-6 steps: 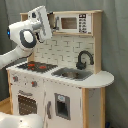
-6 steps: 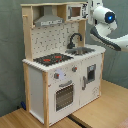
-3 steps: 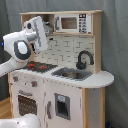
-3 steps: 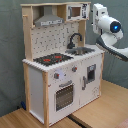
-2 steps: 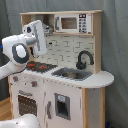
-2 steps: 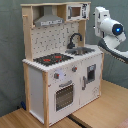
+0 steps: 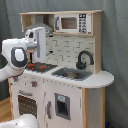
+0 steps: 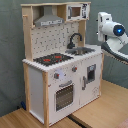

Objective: Play with the kitchen

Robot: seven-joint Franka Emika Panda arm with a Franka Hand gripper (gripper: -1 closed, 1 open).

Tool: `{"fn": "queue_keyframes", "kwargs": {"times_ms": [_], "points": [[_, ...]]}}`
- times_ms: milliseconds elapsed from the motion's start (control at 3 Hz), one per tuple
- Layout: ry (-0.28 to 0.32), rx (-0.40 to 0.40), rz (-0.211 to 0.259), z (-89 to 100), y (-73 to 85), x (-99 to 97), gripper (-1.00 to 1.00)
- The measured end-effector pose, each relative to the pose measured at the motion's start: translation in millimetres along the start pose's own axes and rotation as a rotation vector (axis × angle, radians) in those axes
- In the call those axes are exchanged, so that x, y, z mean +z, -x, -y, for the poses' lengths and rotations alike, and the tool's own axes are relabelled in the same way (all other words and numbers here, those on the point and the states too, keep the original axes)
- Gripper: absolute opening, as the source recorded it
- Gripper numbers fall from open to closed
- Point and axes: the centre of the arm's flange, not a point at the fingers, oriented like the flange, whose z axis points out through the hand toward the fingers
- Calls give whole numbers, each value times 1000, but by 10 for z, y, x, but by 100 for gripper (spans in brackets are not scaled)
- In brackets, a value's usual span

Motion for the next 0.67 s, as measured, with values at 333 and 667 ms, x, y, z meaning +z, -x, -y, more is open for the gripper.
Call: {"fn": "queue_keyframes", "kwargs": {"times_ms": [333, 667], "points": [[-38, 1, 87, 48, 36, 11, 100], [-93, 5, 150, 107, -9, -31, 100]]}}
